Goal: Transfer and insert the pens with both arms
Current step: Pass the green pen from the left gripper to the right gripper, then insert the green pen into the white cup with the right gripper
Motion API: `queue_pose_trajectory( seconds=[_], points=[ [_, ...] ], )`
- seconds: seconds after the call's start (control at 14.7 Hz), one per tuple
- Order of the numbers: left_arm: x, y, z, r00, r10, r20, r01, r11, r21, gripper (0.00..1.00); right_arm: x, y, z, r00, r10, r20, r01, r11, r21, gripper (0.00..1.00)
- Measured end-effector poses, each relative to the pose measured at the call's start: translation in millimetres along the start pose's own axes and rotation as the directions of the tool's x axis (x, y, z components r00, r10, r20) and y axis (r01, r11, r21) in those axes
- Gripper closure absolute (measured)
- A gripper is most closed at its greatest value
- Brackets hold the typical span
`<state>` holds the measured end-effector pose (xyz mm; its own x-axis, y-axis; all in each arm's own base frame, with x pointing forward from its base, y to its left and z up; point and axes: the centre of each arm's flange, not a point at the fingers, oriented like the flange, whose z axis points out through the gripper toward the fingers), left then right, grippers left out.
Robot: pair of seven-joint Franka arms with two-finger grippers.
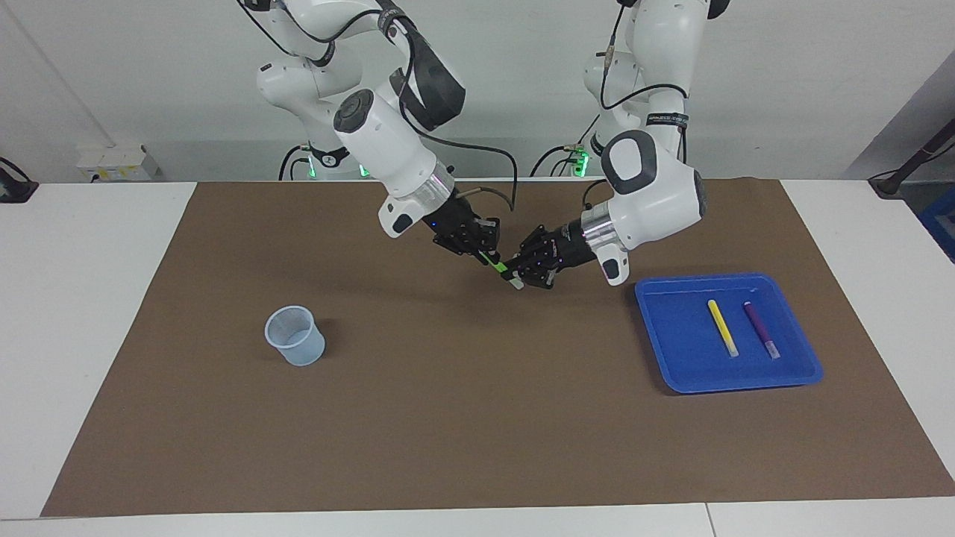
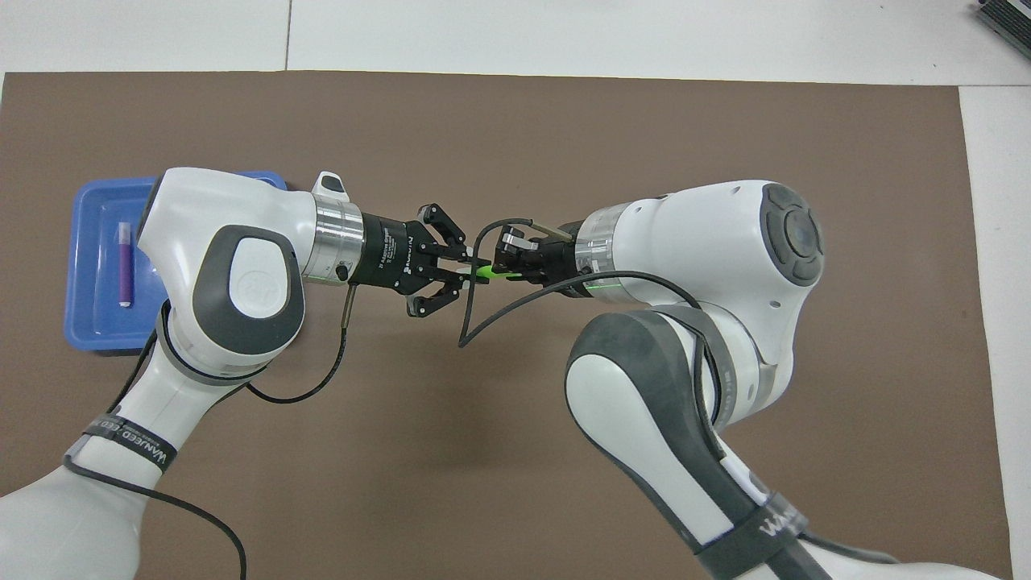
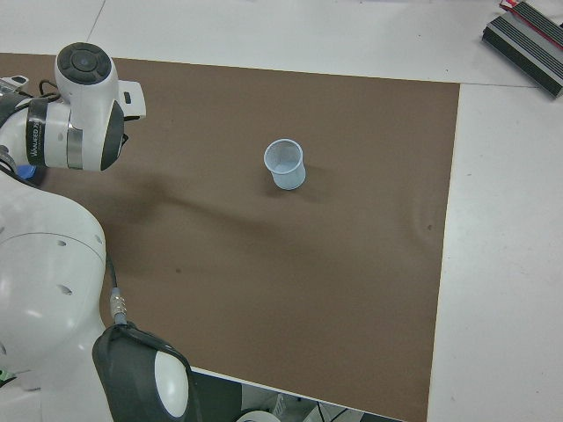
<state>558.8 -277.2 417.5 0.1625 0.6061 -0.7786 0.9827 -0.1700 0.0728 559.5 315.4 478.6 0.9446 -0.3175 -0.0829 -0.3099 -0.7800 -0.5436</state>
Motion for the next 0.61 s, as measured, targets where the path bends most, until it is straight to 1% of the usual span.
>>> queue_pose_trajectory(
  seconds=[0.14,0.2,0.27,0.34,0.41,0.48,0.54,0.61],
  points=[
    [-0.4,0.1,0.3,1.0,0.001,-0.001,-0.001,1.0,-0.002,0.82,0.3,0.2,-0.2,1.0,0.0,-0.001,0.0,1.0,0.0,0.81],
    [-1.1,0.1,0.8,1.0,0.003,-0.002,-0.003,1.0,-0.003,0.78,0.3,0.2,-0.2,1.0,0.0,-0.001,0.0,1.0,0.0,0.81],
    [-1.9,0.3,1.1,1.0,0.004,-0.003,-0.004,1.0,-0.006,0.78,0.5,0.3,-0.1,1.0,-0.003,-0.001,0.003,1.0,-0.001,0.81],
    [-3.1,0.7,0.8,1.0,0.009,-0.005,-0.01,1.0,-0.012,0.7,0.7,0.5,-0.1,1.0,-0.012,-0.001,0.012,1.0,-0.001,0.81],
    [-4.7,0.8,0.2,1.0,0.019,-0.006,-0.019,1.0,-0.016,0.58,1.4,1.0,-0.6,1.0,-0.022,-0.002,0.022,1.0,-0.001,0.81],
    [-6.6,0.5,-0.6,0.999,0.032,-0.009,-0.033,0.999,-0.018,0.48,2.6,1.7,-1.3,1.0,-0.025,-0.004,0.025,1.0,-0.001,0.81],
    [-8.3,0.2,-1.9,0.999,0.046,-0.015,-0.046,0.999,-0.017,0.35,4.1,2.4,-2.5,1.0,-0.028,-0.007,0.028,1.0,-0.002,0.81],
    [-9.4,-0.1,-4.4,0.998,0.061,-0.03,-0.062,0.998,-0.015,0.25,6.4,3.6,-4.2,0.999,-0.036,-0.015,0.036,0.999,-0.011,0.81]
  ],
)
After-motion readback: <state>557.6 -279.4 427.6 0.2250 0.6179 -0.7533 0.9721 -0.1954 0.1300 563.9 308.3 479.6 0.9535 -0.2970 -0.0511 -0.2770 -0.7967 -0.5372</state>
